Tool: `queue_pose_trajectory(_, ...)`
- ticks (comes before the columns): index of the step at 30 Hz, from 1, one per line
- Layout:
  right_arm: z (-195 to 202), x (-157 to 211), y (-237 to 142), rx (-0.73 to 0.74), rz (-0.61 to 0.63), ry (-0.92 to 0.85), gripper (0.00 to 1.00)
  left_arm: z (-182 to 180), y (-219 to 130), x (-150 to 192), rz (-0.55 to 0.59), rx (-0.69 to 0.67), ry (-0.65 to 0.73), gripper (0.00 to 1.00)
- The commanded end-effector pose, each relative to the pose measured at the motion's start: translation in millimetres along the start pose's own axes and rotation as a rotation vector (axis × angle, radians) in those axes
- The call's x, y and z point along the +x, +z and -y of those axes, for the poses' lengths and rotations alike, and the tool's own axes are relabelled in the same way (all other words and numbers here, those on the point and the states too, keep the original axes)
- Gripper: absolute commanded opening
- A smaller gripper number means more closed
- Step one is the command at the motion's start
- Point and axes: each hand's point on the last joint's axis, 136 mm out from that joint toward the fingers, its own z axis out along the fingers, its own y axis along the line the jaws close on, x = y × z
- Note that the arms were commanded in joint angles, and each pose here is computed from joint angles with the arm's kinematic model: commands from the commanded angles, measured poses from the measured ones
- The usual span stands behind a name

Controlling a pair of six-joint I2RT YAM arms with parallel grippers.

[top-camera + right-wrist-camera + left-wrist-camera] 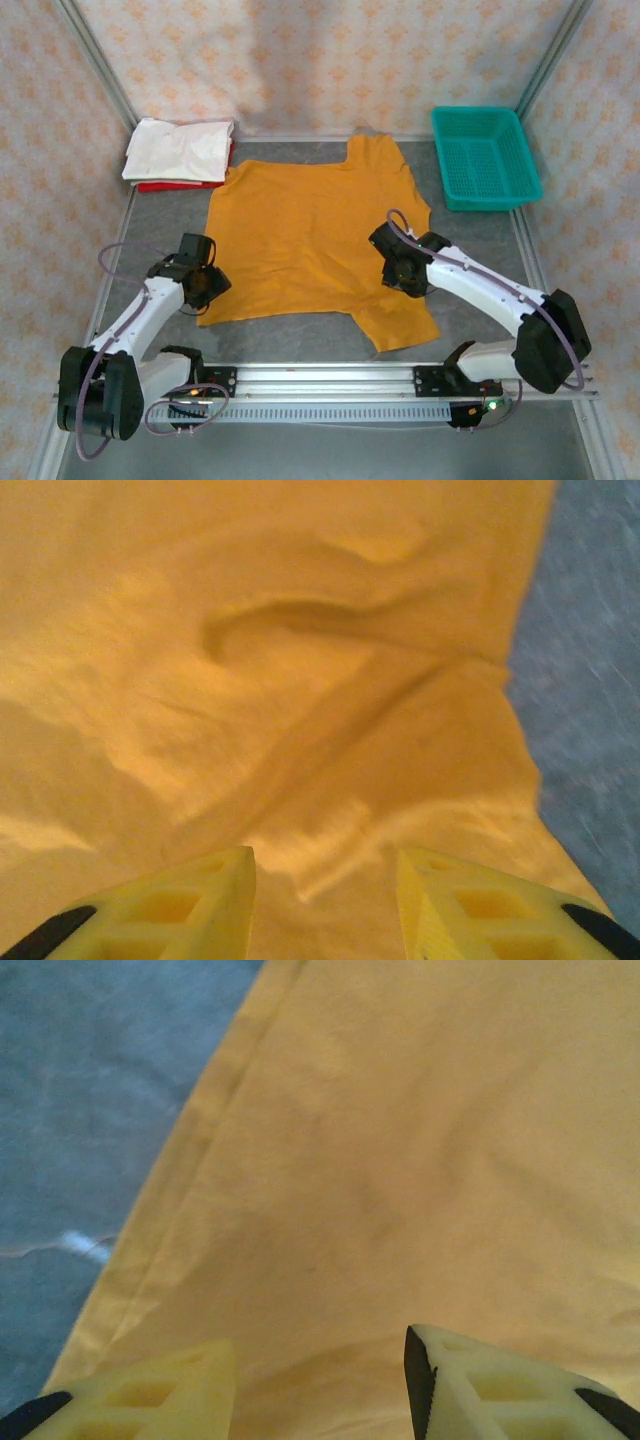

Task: Fold and stack the t-shirts

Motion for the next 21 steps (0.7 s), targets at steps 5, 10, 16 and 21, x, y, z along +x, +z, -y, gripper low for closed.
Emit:
queue_pose_trajectory(5, -15, -22, 18, -0.092, 0.120, -0.033, 0.42, -51, -6, 14, -0.025, -0.242, -0.076, 0.66)
queue_pose_trajectory(10, 6, -16, 25, -0.082, 0.123, -0.011, 0.42, -54, 1, 36, -0.112, -0.243, -0.138, 0.68)
queue_pose_trajectory(16, 18, -17, 28, -0.090, 0.150, 0.020, 0.42, -63, -1, 35, -0.105, -0.325, -0.121, 0.67)
queue_pose_trajectory(21, 19, -13, 36, -0.072, 0.123, 0.009, 0.42, -68, -1, 35, -0.076, -0.342, -0.125, 0.65)
